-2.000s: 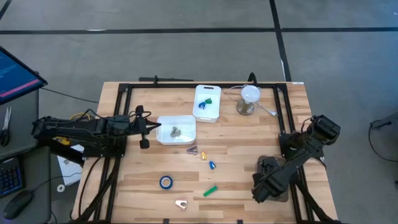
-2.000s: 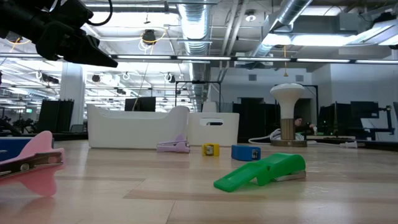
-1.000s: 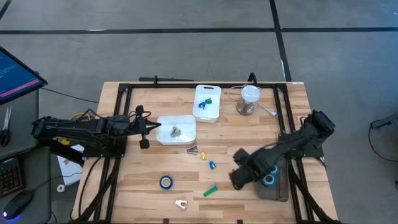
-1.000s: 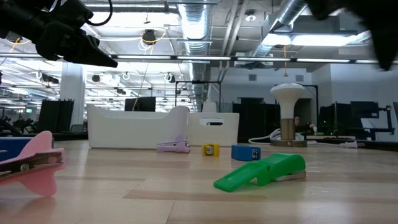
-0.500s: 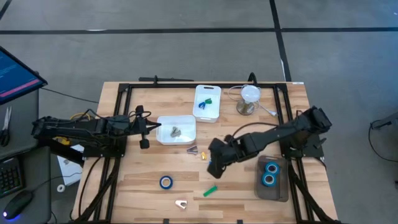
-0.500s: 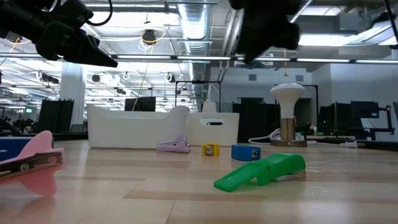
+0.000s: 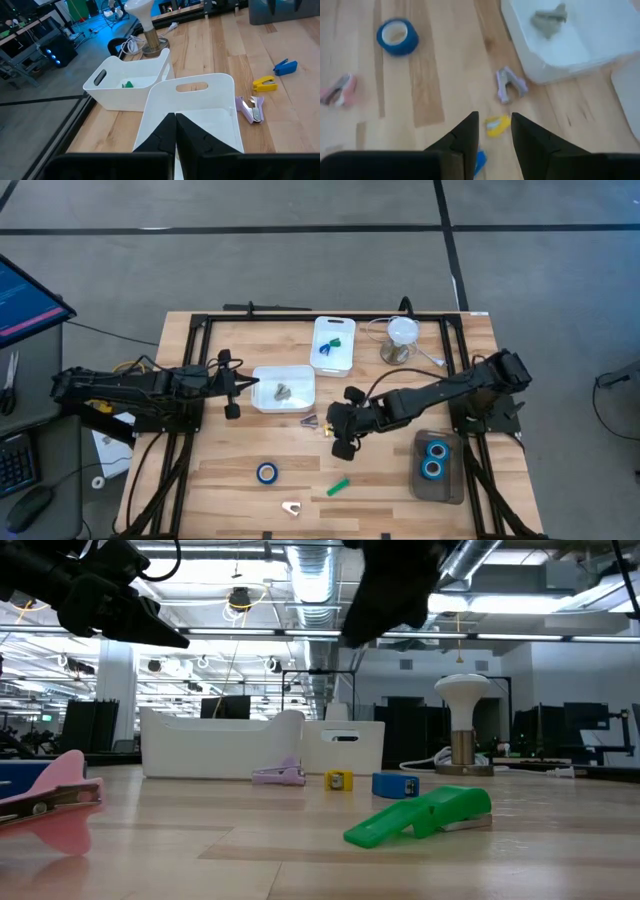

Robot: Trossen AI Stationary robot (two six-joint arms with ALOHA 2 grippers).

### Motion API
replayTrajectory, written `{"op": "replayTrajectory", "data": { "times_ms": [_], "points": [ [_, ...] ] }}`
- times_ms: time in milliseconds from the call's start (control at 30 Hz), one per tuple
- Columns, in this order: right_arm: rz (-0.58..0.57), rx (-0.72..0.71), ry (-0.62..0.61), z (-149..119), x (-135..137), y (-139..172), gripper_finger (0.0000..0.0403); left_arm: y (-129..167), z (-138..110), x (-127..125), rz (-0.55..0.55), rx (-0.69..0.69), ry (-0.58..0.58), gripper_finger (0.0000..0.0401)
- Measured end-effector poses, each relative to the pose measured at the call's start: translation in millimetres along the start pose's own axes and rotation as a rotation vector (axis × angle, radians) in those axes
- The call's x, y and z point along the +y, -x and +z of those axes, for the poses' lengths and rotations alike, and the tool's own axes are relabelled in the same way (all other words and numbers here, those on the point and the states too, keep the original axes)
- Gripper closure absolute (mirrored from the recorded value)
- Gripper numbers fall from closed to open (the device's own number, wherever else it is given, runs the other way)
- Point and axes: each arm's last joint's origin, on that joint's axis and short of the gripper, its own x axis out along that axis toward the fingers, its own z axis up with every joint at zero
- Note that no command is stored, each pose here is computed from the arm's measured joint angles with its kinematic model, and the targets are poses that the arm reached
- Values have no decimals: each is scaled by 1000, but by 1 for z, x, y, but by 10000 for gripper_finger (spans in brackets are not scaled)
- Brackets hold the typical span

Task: Pick and place Stapler, Stapler remover, tape
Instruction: Put the purple staple remover into the bottom white bin

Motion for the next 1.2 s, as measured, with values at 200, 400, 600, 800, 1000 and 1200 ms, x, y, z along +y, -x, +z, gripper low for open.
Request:
{"op": "replayTrajectory", "data": {
  "times_ms": [200, 400, 600, 800, 1000, 1200],
  "points": [
    [-7, -58, 15, -6, -15, -18, 296, 0, 0, 0, 0, -1, 1, 400],
    [-1, -48, 46, -13, -24, -47, 296, 0, 0, 0, 0, -2, 9, 400],
    [24, -40, 89, -20, -23, -84, 296, 0, 0, 0, 0, -1, 24, 400],
    [5, -55, 83, -20, -31, -103, 296, -1, 0, 0, -1, 1, 26, 400],
    [-36, -70, 80, -18, -39, -107, 296, -1, 0, 0, -1, 2, 26, 400],
    [-37, -80, 74, -17, -47, -115, 296, -1, 0, 0, -1, 2, 26, 400]
  ]
}}
